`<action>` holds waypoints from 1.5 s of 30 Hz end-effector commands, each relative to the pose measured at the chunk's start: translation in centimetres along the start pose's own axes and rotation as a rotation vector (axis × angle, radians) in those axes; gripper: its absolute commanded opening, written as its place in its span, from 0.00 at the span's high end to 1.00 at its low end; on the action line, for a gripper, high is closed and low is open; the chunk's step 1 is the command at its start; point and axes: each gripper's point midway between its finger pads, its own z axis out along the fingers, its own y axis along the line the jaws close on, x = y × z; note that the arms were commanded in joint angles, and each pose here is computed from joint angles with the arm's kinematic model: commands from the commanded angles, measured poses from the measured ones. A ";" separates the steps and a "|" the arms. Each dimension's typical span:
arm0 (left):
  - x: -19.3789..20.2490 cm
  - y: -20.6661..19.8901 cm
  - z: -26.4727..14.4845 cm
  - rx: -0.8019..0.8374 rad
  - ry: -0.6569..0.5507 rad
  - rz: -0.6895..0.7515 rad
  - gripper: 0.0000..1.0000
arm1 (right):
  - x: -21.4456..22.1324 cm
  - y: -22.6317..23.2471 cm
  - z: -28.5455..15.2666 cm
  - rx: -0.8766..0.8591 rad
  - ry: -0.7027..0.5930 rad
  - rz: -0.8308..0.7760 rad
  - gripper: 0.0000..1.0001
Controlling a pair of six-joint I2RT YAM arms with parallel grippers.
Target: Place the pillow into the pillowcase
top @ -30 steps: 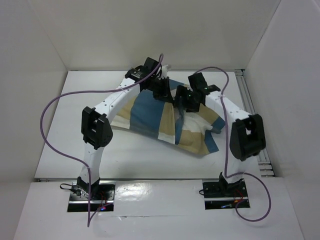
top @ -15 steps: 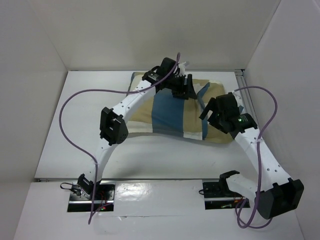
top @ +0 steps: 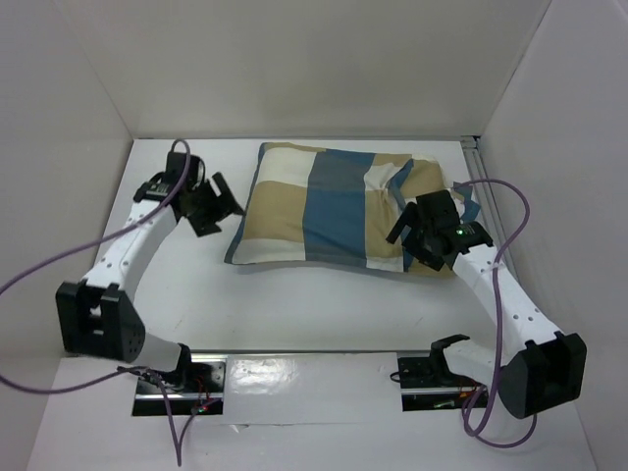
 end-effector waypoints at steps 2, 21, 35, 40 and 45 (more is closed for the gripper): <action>4.9 5.7 0.6 -0.103 0.033 -0.126 0.13 | -2.1 2.1 -0.6 -0.081 -0.053 -0.011 0.00; 6.6 6.4 7.4 0.054 0.083 -0.060 0.32 | -3.2 0.5 -1.5 0.007 -0.073 -0.018 0.00; -0.3 15.4 1.9 -0.245 -0.171 -0.389 1.00 | 1.5 -2.4 0.3 0.063 0.066 0.064 0.00; 0.0 17.1 -0.1 -0.306 -0.217 -0.448 1.00 | 4.5 -3.8 2.2 0.075 0.143 0.185 0.00; 1.0 17.4 -0.3 -0.323 -0.192 -0.455 1.00 | 7.9 -5.2 3.5 0.097 0.209 0.345 0.00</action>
